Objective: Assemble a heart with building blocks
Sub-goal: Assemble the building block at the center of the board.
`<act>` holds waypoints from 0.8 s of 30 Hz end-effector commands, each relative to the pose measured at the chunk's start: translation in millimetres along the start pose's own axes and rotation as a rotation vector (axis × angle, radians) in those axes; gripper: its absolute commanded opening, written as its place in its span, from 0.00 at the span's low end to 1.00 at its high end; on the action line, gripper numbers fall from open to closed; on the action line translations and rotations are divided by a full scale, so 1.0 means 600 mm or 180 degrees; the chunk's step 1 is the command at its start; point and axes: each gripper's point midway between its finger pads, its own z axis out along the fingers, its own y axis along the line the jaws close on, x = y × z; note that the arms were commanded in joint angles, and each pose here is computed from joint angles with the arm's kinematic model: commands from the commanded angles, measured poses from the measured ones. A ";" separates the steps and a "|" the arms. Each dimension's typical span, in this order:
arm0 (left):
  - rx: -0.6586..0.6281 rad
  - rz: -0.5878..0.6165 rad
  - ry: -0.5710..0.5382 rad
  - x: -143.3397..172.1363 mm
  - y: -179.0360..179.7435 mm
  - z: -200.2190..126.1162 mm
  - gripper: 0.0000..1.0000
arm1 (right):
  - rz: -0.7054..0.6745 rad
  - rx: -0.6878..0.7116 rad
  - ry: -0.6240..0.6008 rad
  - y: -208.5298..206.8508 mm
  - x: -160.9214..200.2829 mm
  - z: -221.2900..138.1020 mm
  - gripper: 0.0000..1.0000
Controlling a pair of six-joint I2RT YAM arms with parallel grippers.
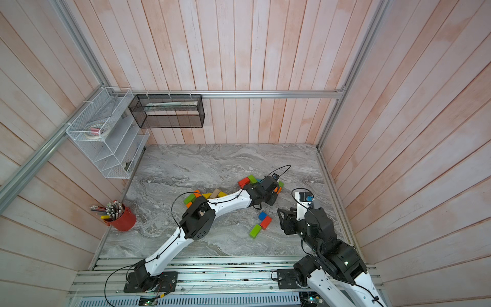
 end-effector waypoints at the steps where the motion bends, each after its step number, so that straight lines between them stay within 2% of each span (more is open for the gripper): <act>1: -0.0065 -0.0054 0.0181 0.032 0.012 0.022 0.33 | 0.0019 0.0058 0.0000 -0.005 0.001 -0.003 0.57; 13: -0.0065 -0.0076 0.0173 0.029 0.012 0.020 0.46 | 0.0022 0.0049 -0.0017 -0.005 -0.001 -0.005 0.57; 17: -0.0046 -0.0080 0.0177 0.029 0.010 0.020 0.54 | 0.0028 0.0051 -0.0016 -0.005 0.000 -0.005 0.57; 24: 0.0019 -0.0105 0.0145 0.027 0.004 0.009 0.53 | 0.0028 0.0053 -0.0019 -0.006 0.000 -0.005 0.57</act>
